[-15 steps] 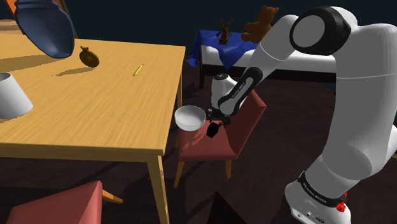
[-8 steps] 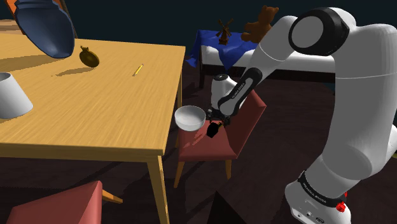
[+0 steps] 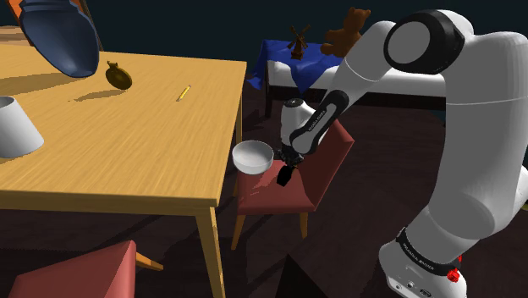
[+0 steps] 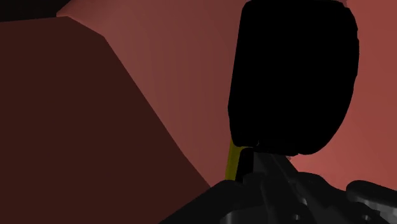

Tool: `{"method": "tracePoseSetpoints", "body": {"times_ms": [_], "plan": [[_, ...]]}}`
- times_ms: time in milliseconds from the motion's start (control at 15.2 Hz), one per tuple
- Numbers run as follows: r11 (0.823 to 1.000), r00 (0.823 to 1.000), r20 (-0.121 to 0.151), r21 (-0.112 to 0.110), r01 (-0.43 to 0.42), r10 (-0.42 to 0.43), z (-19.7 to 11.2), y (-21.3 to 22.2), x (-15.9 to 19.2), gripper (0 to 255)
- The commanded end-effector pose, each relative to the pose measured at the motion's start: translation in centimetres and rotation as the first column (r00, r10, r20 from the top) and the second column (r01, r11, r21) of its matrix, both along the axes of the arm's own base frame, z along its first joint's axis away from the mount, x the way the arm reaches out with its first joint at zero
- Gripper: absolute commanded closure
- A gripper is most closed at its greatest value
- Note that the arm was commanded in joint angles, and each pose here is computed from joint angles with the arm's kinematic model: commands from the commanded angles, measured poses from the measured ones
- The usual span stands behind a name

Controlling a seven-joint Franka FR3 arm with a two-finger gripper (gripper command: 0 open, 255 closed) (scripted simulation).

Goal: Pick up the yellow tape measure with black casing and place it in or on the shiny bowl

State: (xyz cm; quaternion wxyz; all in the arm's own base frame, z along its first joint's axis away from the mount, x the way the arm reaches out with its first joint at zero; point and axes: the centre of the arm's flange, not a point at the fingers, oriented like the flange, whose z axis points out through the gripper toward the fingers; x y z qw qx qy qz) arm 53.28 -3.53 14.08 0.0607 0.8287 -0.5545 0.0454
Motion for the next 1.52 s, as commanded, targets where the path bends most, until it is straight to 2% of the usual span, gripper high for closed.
{"method": "tracePoseSetpoints", "body": {"times_ms": [0,66,132,462,924,1452], "plan": [[1.0,1.0,0.0,0.0,0.0,0.0,0.0,0.0,0.0,255],[1.0,1.0,0.0,0.0,0.0,0.0,0.0,0.0,0.0,255],[1.0,1.0,0.0,0.0,0.0,0.0,0.0,0.0,0.0,0],[0.999,0.998,0.032,0.007,0.047,-0.047,4.5,3.3,-1.9,0],[0.999,0.998,0.032,0.007,0.047,-0.047,0.6,2.7,-1.7,0],[0.999,0.998,0.032,0.007,0.047,-0.047,0.6,2.7,-1.7,0]]}}
